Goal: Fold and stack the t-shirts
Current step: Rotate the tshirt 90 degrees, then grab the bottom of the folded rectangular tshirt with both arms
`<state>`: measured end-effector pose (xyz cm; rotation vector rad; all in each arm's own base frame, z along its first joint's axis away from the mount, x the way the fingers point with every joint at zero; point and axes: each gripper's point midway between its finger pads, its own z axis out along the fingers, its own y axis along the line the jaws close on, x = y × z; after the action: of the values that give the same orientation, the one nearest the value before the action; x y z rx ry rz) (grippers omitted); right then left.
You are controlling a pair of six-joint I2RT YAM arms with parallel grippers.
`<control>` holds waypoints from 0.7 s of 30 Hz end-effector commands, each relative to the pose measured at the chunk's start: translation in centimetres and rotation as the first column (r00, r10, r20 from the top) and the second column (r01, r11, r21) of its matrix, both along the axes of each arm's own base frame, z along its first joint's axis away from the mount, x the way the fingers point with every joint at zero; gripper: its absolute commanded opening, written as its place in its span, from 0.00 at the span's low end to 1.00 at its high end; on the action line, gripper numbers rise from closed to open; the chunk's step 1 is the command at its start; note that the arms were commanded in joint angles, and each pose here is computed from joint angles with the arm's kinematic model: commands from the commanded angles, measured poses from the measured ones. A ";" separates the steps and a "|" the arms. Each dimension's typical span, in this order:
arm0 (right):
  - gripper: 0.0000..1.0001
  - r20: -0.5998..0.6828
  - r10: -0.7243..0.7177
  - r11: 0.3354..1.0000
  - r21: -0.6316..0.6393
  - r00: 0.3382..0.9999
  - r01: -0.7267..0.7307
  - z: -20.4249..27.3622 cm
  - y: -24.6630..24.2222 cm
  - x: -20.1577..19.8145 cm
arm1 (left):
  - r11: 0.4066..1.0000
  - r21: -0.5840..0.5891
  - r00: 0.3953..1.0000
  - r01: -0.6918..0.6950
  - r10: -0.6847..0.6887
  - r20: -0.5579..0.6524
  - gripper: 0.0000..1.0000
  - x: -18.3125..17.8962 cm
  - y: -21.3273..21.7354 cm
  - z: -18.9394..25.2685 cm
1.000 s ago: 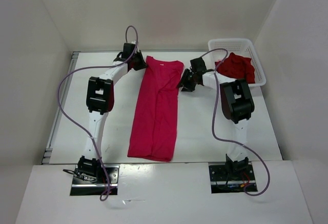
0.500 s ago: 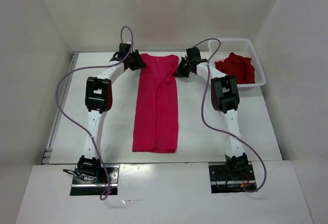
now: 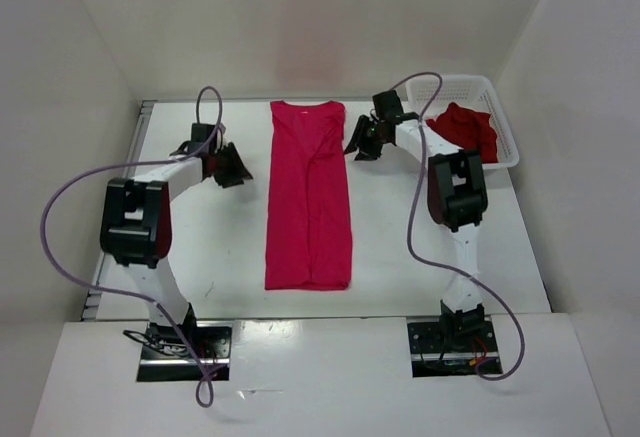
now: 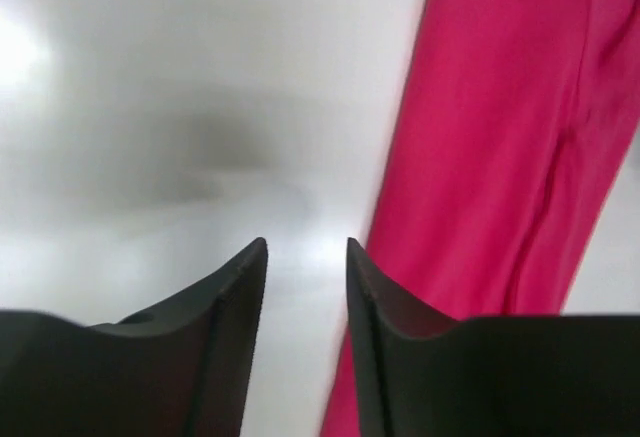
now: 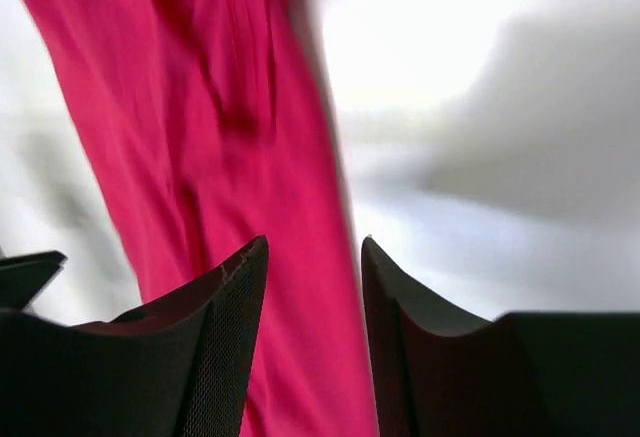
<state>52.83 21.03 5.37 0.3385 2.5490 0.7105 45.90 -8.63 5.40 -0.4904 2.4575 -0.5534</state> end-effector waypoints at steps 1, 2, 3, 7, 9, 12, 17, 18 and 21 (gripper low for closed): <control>0.48 0.131 0.002 1.000 0.027 0.991 -0.006 7.1 -1.0 -2.9 | 0.995 -0.049 0.995 0.088 -0.090 -0.041 0.40 -6.6 -2.1 1.2; 0.46 0.105 0.009 0.999 0.037 0.994 -0.013 7.2 -1.0 -6.2 | 0.992 -0.061 0.992 0.108 -0.112 -0.064 0.39 -8.3 -2.7 1.0; 0.44 0.093 0.013 0.999 0.049 0.996 -0.018 7.2 -0.4 -8.0 | 0.990 -0.075 0.989 0.118 -0.124 -0.087 0.39 -9.8 -3.2 0.9; 0.37 0.040 0.020 0.997 0.080 0.999 -0.023 6.6 -0.1 -16.1 | 0.993 -0.068 0.975 0.094 -0.106 -0.193 0.40 -16.4 -3.0 1.6; 0.37 0.011 0.021 0.995 0.094 1.000 -0.022 5.9 -0.4 -20.4 | 0.997 -0.064 0.971 0.035 -0.049 -0.233 0.41 -19.1 -2.3 1.6; 0.41 -0.056 0.025 0.992 0.124 0.998 -0.018 4.9 0.8 -26.2 | 0.991 -0.128 0.973 -0.024 -0.007 -0.231 0.45 -20.8 -2.9 3.3; 0.46 -0.163 0.029 0.987 0.159 0.986 -0.003 2.4 0.7 -32.6 | 0.961 -0.275 0.942 0.037 -0.126 -0.312 0.45 -25.6 -5.6 1.5; 0.46 -0.188 0.055 0.983 0.185 0.981 -0.020 2.4 1.1 -33.6 | 0.958 -0.281 0.944 0.051 -0.138 -0.299 0.45 -26.1 -6.0 1.3; 0.48 -0.201 0.085 0.977 0.209 0.976 -0.043 2.3 2.2 -35.8 | 0.959 -0.281 0.937 0.045 -0.138 -0.321 0.47 -27.6 -6.8 0.3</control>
<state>17.78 21.53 6.21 0.4015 2.7426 0.9075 19.46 -14.00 5.36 -0.5942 2.7521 -0.8424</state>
